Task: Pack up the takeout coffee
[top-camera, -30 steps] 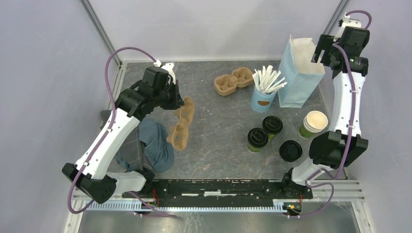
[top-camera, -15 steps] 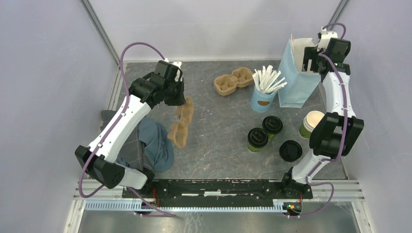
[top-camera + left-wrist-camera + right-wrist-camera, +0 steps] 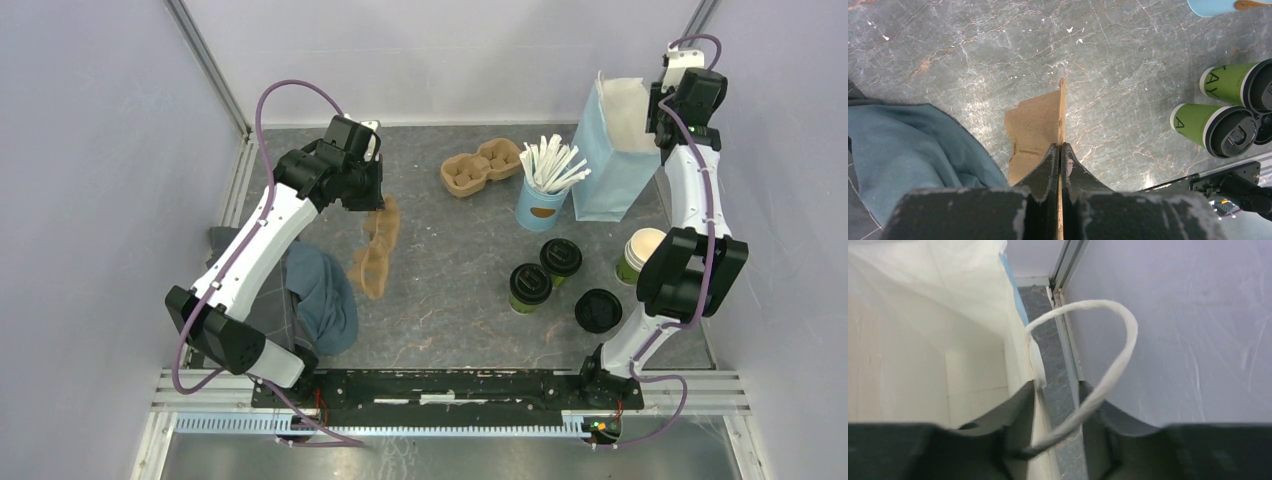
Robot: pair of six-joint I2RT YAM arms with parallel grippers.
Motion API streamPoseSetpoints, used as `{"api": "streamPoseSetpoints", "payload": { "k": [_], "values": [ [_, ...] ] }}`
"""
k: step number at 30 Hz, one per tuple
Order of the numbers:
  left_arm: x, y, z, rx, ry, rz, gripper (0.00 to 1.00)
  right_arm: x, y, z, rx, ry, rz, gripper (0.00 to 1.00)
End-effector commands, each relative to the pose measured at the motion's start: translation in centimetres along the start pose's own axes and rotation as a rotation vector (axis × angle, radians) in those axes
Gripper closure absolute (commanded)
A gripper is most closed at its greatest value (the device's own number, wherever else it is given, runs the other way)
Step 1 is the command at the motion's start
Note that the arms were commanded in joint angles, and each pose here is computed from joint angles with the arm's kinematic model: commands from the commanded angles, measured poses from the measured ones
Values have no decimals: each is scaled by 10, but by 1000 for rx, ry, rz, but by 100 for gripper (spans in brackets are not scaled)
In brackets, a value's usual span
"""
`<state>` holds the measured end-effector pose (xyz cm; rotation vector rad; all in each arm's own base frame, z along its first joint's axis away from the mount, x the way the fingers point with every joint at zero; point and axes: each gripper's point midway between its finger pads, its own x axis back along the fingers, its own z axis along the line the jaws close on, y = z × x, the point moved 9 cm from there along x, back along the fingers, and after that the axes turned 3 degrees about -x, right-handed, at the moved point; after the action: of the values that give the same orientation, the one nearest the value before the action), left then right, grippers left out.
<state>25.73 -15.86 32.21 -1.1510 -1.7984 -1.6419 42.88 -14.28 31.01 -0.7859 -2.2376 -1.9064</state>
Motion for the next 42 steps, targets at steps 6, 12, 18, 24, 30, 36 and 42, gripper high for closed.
{"api": "streamPoseSetpoints", "payload": {
  "k": [6, 12, 18, 24, 30, 36, 42],
  "values": [
    [22, 5, 0, -8, -23, -57, 98, 6, 36, -12, -15, -58, -102, 91],
    [30, 4, -1, -5, -47, -79, 98, 24, 79, -22, -59, -96, -218, 100],
    [38, -3, -1, 13, -88, -106, 98, 65, 133, -22, -199, -12, -414, 100],
    [54, -6, 3, 25, -72, -158, 98, 125, 177, 3, -363, 236, -629, 100],
    [70, -9, 9, 48, -31, -224, 98, 203, 216, 37, -472, 553, -796, 100],
    [85, -13, 15, 99, 2, -284, 98, 283, 229, 75, -461, 863, -903, 100],
    [105, -14, 21, 162, 43, -346, 98, 318, 200, 129, -485, 1147, -823, 100]
  ]
}}
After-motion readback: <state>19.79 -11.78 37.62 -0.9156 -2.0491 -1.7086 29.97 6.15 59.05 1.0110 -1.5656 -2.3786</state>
